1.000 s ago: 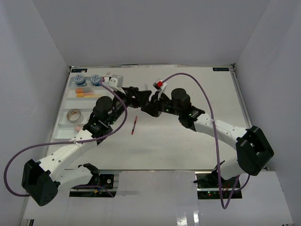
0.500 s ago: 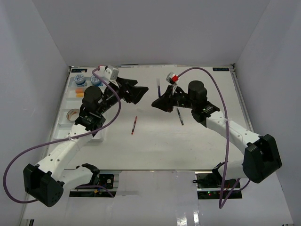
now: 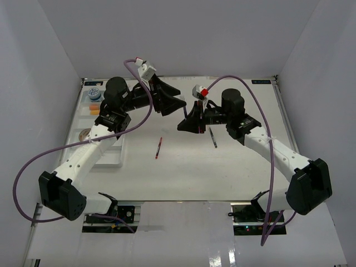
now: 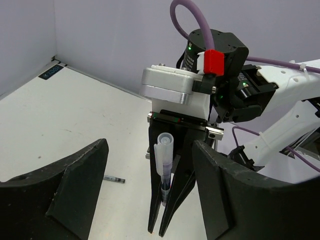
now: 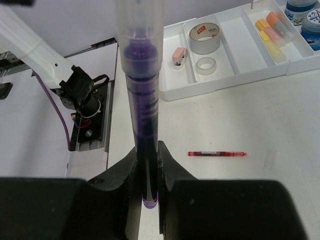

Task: Sort the stationery into containers
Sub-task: Close the pen cap on the pen.

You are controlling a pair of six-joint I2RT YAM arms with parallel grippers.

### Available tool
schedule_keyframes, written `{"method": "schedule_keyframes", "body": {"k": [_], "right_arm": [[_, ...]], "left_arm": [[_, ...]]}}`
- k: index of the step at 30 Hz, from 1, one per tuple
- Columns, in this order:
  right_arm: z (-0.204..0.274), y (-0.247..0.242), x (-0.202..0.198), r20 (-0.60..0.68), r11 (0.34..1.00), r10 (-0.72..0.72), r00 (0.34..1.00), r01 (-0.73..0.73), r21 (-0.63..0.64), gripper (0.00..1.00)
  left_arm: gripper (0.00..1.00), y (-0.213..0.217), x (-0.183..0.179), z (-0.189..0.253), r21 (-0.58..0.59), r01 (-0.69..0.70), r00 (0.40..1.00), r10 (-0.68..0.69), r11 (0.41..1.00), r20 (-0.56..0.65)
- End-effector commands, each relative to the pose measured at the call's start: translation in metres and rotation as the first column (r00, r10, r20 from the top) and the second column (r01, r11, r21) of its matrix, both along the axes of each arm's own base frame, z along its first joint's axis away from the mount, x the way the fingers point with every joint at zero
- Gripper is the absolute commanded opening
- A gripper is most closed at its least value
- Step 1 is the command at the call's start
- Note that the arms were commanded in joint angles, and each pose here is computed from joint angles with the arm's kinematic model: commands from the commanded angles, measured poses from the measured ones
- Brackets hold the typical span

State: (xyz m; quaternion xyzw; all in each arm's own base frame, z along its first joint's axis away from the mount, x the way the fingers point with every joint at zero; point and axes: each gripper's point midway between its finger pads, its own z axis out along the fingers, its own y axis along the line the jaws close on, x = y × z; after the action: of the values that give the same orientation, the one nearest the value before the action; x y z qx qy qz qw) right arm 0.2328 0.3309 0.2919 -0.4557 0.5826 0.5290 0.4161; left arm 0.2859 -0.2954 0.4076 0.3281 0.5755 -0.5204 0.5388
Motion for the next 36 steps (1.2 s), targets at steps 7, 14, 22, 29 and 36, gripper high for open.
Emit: {"method": "schedule_keyframes", "body": {"k": [7,14,22,29,36], "right_arm": [[0.017,0.005,0.000,0.039,0.998,0.064,0.997,-0.064,0.016,0.08],[0.012,0.005,-0.001,0.026,0.998,0.068,0.997,-0.068,0.011,0.08],[0.012,0.006,0.000,0.021,0.998,0.068,0.997,-0.068,0.011,0.08],[0.010,0.007,0.001,0.017,0.998,0.069,0.997,-0.069,0.010,0.08],[0.014,0.008,0.000,0.026,0.997,0.070,0.997,-0.070,0.018,0.08]], "left_arm": [[0.73,-0.007,-0.006,0.012,0.014,0.089,0.996,-0.089,0.996,0.010],[0.71,-0.008,-0.006,0.009,0.014,0.102,0.995,-0.102,0.995,-0.001],[0.66,-0.009,-0.005,0.004,0.017,0.104,0.995,-0.104,0.994,-0.011],[0.62,-0.009,-0.005,0.003,0.015,0.106,0.994,-0.106,0.994,-0.020],[0.57,-0.011,-0.006,-0.008,0.020,0.114,0.992,-0.113,0.993,-0.059]]}}
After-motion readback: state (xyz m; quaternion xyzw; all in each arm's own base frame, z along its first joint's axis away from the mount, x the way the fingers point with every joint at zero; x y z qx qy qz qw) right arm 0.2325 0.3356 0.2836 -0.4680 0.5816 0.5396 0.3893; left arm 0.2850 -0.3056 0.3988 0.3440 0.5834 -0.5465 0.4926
